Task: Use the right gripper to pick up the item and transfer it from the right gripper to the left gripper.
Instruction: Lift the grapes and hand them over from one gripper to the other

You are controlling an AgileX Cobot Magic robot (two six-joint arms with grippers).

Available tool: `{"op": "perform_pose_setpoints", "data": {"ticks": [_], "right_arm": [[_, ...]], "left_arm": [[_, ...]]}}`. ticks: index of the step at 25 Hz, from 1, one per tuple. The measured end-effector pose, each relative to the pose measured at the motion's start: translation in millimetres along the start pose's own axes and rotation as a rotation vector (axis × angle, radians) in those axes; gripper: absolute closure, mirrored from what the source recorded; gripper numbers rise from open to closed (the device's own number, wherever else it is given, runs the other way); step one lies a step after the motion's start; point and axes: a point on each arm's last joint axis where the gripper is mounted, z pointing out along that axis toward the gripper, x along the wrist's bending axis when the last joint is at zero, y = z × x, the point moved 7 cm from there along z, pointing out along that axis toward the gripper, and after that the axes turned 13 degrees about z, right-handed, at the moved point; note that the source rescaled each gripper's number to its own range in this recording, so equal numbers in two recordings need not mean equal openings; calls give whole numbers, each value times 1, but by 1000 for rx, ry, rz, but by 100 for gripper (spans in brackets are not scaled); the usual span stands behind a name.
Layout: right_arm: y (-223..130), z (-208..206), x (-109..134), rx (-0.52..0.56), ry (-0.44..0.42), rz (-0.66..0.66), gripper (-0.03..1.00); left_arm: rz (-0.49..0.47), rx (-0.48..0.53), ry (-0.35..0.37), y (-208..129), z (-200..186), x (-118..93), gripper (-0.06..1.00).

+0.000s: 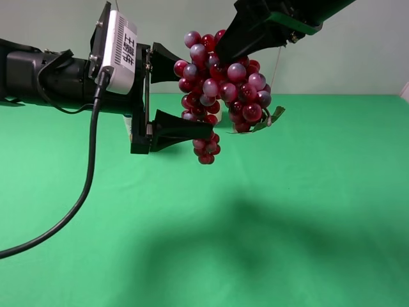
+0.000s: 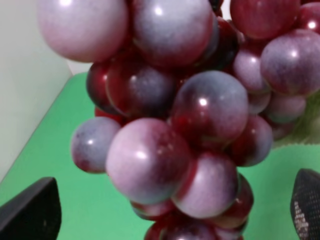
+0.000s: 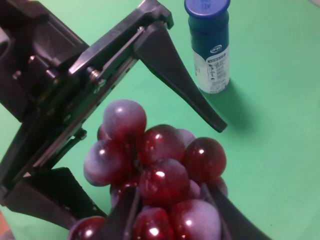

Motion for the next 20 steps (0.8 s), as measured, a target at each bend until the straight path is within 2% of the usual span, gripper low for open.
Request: {"op": "perform_pose_setpoints", "data": {"ticks": [6, 13, 17, 20], "right_arm": [[0, 0, 0, 0, 0, 0, 97], [0, 0, 0, 0, 0, 0, 97], [0, 0, 0, 0, 0, 0, 97], [0, 0, 0, 0, 0, -2, 97]], "left_arm": [[-50, 6, -47, -17, 12, -7, -5], [-18, -38, -32, -6, 15, 7, -1], [-23, -40, -41, -8, 19, 6, -1], [-34, -40, -75, -13, 32, 1, -1]]}}
